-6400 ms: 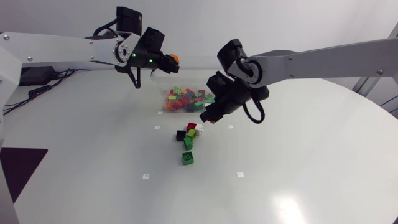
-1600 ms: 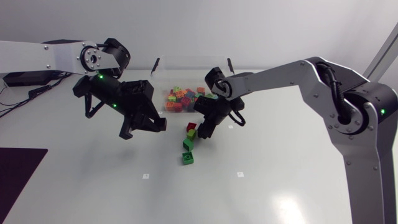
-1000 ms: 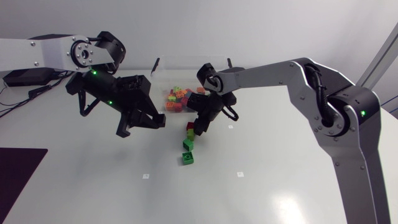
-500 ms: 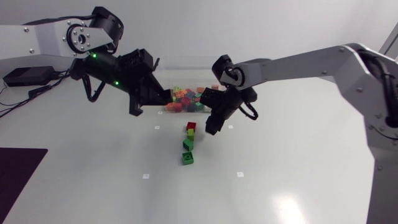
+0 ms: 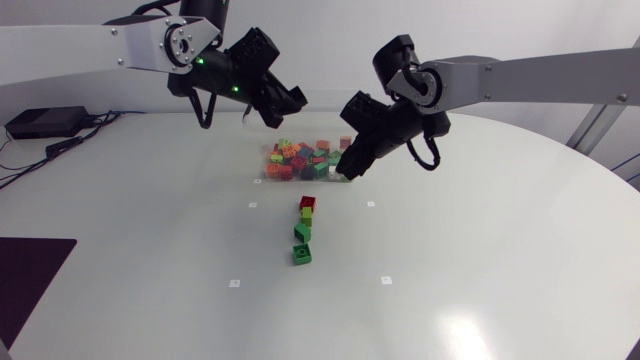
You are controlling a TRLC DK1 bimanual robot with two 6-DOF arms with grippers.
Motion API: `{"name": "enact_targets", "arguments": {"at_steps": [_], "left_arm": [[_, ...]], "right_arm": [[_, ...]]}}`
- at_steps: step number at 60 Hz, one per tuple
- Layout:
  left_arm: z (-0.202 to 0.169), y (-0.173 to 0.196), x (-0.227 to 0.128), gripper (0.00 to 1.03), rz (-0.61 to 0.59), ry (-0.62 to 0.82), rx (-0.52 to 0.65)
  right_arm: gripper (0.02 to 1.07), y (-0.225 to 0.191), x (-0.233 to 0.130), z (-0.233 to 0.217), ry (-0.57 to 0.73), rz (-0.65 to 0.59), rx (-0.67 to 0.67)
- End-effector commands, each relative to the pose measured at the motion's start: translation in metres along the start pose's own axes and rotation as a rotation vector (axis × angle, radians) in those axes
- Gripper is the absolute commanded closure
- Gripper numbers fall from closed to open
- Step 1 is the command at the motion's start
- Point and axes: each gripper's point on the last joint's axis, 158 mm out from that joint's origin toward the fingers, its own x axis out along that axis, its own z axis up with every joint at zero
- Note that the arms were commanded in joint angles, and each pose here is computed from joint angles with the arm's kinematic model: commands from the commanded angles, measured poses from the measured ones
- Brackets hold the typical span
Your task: Place the duplo bricks in the container
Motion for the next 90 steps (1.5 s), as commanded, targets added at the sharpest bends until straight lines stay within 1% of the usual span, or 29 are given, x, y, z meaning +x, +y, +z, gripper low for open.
{"name": "enact_targets", "arguments": {"at_steps": [1,16,24,25,26,28,30,31,32,33,34,35,36,41,50,61,73,84,90], "left_arm": [[-0.005,0.018,0.016,0.67,0.037,0.0,-0.077],[-0.025,0.059,0.045,0.66,0.159,0.014,-0.174],[-0.039,0.075,0.059,0.66,0.203,0.038,-0.221],[-0.041,0.077,0.061,0.63,0.209,0.041,-0.228],[-0.043,0.08,0.063,0.58,0.218,0.043,-0.241],[-0.045,0.083,0.064,0.51,0.226,0.046,-0.248],[-0.047,0.083,0.066,0.36,0.233,0.053,-0.255],[-0.047,0.084,0.066,0.32,0.234,0.054,-0.255],[-0.049,0.083,0.066,0.21,0.236,0.058,-0.258],[-0.049,0.083,0.067,0.17,0.236,0.06,-0.258],[-0.049,0.083,0.065,0.1,0.24,0.063,-0.258],[-0.05,0.082,0.064,0.06,0.243,0.068,-0.259],[-0.05,0.082,0.063,0.05,0.244,0.068,-0.259],[-0.049,0.082,0.054,0.05,0.254,0.068,-0.26],[-0.044,0.081,0.018,0.05,0.295,0.035,-0.252],[-0.047,0.055,-0.022,0.05,0.324,0.002,-0.196],[-0.068,0.022,-0.037,0.05,0.294,0.031,-0.154],[-0.074,0.005,-0.048,0.05,0.271,0.031,-0.138],[-0.077,-0.011,-0.048,0.05,0.232,0.029,-0.11]], "right_arm": [[0.83,-0.006,-0.01,0.007,-0.036,-0.016,0.056],[0.83,-0.033,-0.023,0.042,-0.149,-0.075,0.157],[0.83,-0.046,-0.021,0.053,-0.176,-0.091,0.193],[0.83,-0.047,-0.021,0.055,-0.18,-0.092,0.198],[0.83,-0.05,-0.021,0.057,-0.185,-0.096,0.206],[0.83,-0.052,-0.021,0.06,-0.191,-0.099,0.215],[0.83,-0.054,-0.019,0.062,-0.194,-0.099,0.222],[0.83,-0.055,-0.019,0.063,-0.196,-0.101,0.225],[0.83,-0.056,-0.019,0.065,-0.199,-0.102,0.231],[0.83,-0.057,-0.018,0.066,-0.201,-0.102,0.235],[0.83,-0.059,-0.019,0.068,-0.207,-0.106,0.237],[0.83,-0.06,-0.018,0.069,-0.208,-0.107,0.243],[0.83,-0.061,-0.018,0.071,-0.211,-0.108,0.245],[0.83,-0.067,-0.017,0.078,-0.229,-0.117,0.262],[0.83,-0.078,-0.012,0.088,-0.25,-0.134,0.29],[0.83,-0.094,-0.004,0.1,-0.279,-0.156,0.325],[0.83,-0.109,0.01,0.107,-0.296,-0.182,0.351],[0.83,-0.118,0.024,0.104,-0.29,-0.207,0.36],[0.82,-0.121,0.027,0.106,-0.29,-0.223,0.357]]}}
